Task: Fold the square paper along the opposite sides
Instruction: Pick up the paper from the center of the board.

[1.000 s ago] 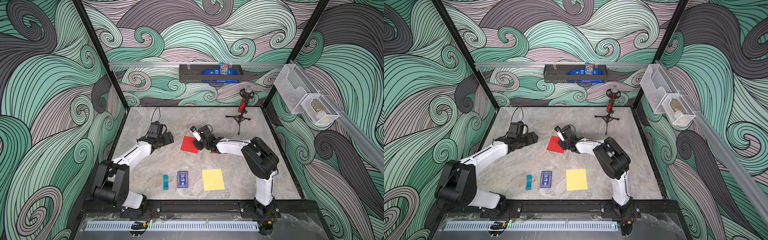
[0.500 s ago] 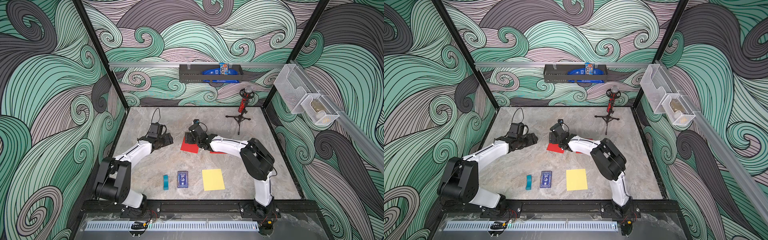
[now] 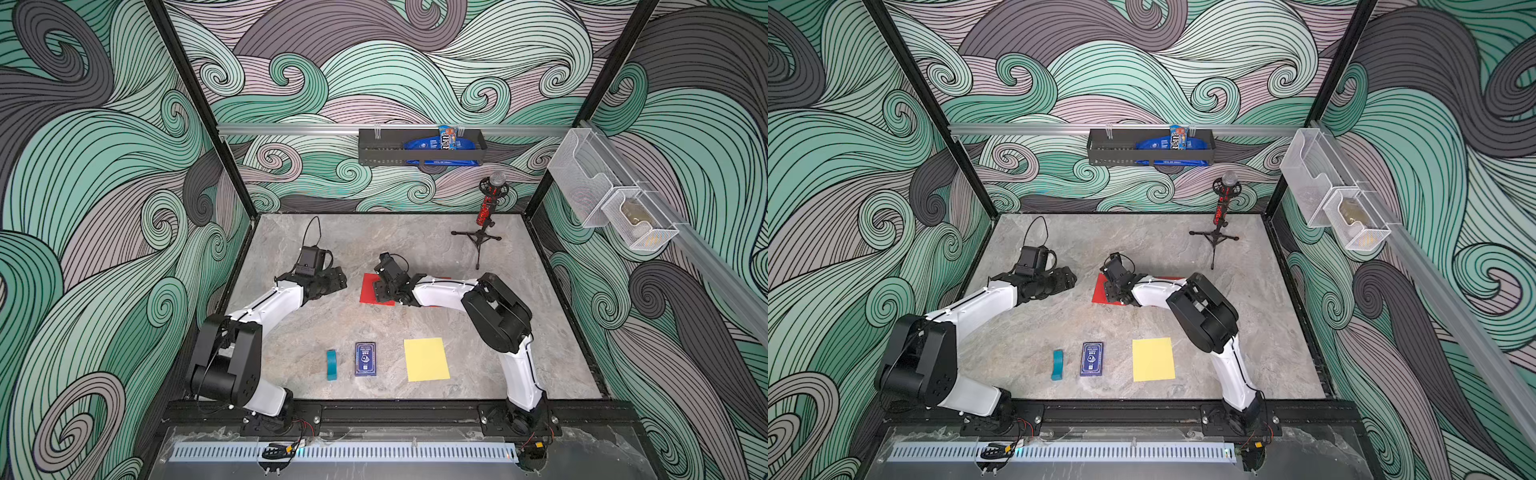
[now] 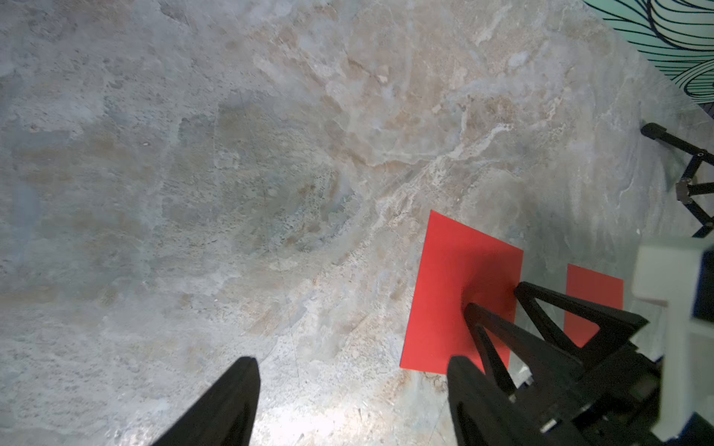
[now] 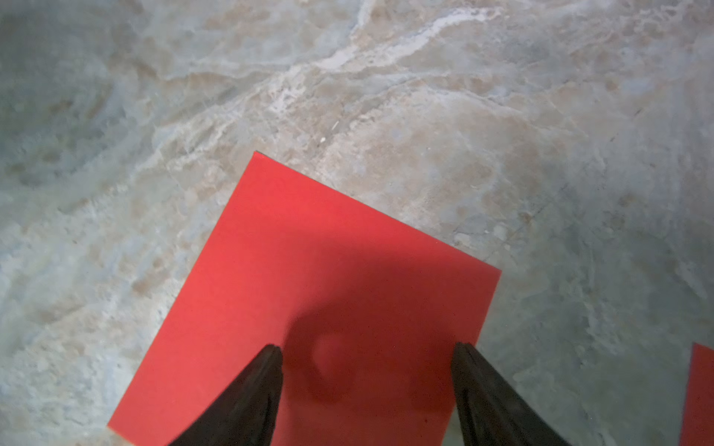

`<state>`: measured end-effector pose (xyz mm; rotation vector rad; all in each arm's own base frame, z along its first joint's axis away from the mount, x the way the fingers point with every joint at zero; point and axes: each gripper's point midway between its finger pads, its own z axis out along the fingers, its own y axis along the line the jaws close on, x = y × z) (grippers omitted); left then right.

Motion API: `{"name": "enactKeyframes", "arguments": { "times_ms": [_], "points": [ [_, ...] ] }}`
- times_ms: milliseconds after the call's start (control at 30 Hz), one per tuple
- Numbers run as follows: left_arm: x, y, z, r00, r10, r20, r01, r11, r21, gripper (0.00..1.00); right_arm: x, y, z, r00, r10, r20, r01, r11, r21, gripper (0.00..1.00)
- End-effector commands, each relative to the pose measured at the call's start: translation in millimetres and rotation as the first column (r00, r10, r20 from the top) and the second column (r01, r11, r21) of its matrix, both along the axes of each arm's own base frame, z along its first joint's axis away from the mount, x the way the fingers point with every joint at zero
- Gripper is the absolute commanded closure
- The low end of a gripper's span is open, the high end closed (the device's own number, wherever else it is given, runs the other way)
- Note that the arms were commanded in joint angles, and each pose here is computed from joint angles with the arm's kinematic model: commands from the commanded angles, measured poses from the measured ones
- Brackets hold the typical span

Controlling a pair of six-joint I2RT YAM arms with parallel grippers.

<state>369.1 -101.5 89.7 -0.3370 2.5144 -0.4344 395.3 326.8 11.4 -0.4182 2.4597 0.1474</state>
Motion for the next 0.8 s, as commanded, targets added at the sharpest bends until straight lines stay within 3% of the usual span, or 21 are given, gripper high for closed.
{"name": "enactKeyframes", "arguments": {
  "times_ms": [0,167,267,500,600,700,767],
  "points": [
    [4,-2,6,1.0,-0.014,0.0,0.014,1.0,-0.012,0.21,-19,-13,-18,0.984,0.177,-0.01,-0.177,0.971,-0.159,0.28],
    [3,-3,3,1.0,-0.022,-0.007,0.022,1.0,-0.018,0.21,-16,-15,-4,0.948,0.306,0.088,-0.28,0.932,-0.229,0.26],
    [2,-4,0,1.0,-0.026,-0.016,0.026,0.999,-0.02,0.21,-11,-8,10,0.932,0.34,0.126,-0.31,0.928,-0.209,0.25],
    [-2,-20,-11,0.994,-0.085,-0.064,0.079,0.993,-0.087,0.31,-22,12,94,0.917,0.324,0.233,-0.343,0.938,0.045,0.19],
    [-5,-34,-15,0.988,-0.13,-0.078,0.118,0.983,-0.143,0.33,-32,-3,103,0.946,0.274,0.171,-0.308,0.927,0.217,0.19],
    [-4,-48,-20,0.981,-0.162,-0.103,0.144,0.976,-0.163,0.31,-42,-24,91,0.97,0.244,0.006,-0.223,0.878,0.424,0.2],
    [-4,-59,-24,0.975,-0.186,-0.123,0.163,0.971,-0.173,0.28,-46,-37,80,0.968,0.234,-0.09,-0.158,0.848,0.506,0.21]
  ]
}}
